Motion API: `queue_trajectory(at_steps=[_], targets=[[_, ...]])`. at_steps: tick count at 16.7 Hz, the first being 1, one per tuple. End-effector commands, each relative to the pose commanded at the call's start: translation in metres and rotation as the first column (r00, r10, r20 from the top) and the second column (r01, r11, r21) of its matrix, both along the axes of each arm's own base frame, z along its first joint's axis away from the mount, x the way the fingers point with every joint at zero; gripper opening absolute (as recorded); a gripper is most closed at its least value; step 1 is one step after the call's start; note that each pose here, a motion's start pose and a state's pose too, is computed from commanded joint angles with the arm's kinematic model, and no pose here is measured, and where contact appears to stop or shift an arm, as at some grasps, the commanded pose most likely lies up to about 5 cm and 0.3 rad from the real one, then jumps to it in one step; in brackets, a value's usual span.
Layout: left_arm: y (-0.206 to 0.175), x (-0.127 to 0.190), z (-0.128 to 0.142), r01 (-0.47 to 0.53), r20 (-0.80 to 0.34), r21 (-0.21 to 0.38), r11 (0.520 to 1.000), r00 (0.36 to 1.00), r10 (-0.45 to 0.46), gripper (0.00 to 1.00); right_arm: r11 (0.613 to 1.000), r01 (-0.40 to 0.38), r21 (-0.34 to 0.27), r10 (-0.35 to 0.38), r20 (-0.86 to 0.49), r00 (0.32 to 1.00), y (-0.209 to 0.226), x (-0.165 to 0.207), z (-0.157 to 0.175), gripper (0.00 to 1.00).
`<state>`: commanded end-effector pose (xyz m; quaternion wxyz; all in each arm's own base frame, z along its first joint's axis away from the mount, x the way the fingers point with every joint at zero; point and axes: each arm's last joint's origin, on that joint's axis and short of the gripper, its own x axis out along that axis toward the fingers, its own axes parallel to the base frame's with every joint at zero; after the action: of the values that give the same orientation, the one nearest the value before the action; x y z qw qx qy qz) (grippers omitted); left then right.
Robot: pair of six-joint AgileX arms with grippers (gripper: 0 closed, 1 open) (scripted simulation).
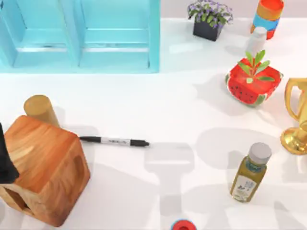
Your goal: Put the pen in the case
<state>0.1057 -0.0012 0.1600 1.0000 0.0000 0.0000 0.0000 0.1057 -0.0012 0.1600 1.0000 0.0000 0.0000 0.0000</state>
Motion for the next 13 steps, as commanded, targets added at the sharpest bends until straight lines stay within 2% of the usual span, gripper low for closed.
queue_trajectory(at_steps=[3,6,10,13], targets=[[0.000,0.000,0.000,0.000,0.000,0.000,1.000,1.000,0.000,1.00,1.000,-0.006,-0.002,0.006,-0.004,1.000,0.000,0.000,0.002,1.00],[0.000,0.000,0.000,0.000,0.000,0.000,1.000,1.000,0.000,1.00,0.998,-0.064,-0.025,0.063,-0.045,0.997,0.004,0.001,0.019,1.00],[0.000,0.000,0.000,0.000,0.000,0.000,1.000,1.000,0.000,1.00,0.972,-0.221,-0.077,0.205,-0.177,0.963,0.015,0.011,0.063,1.00],[0.000,0.000,0.000,0.000,0.000,0.000,1.000,1.000,0.000,1.00,0.917,-0.385,-0.104,0.337,-0.316,0.887,0.028,0.034,0.105,1.00]])
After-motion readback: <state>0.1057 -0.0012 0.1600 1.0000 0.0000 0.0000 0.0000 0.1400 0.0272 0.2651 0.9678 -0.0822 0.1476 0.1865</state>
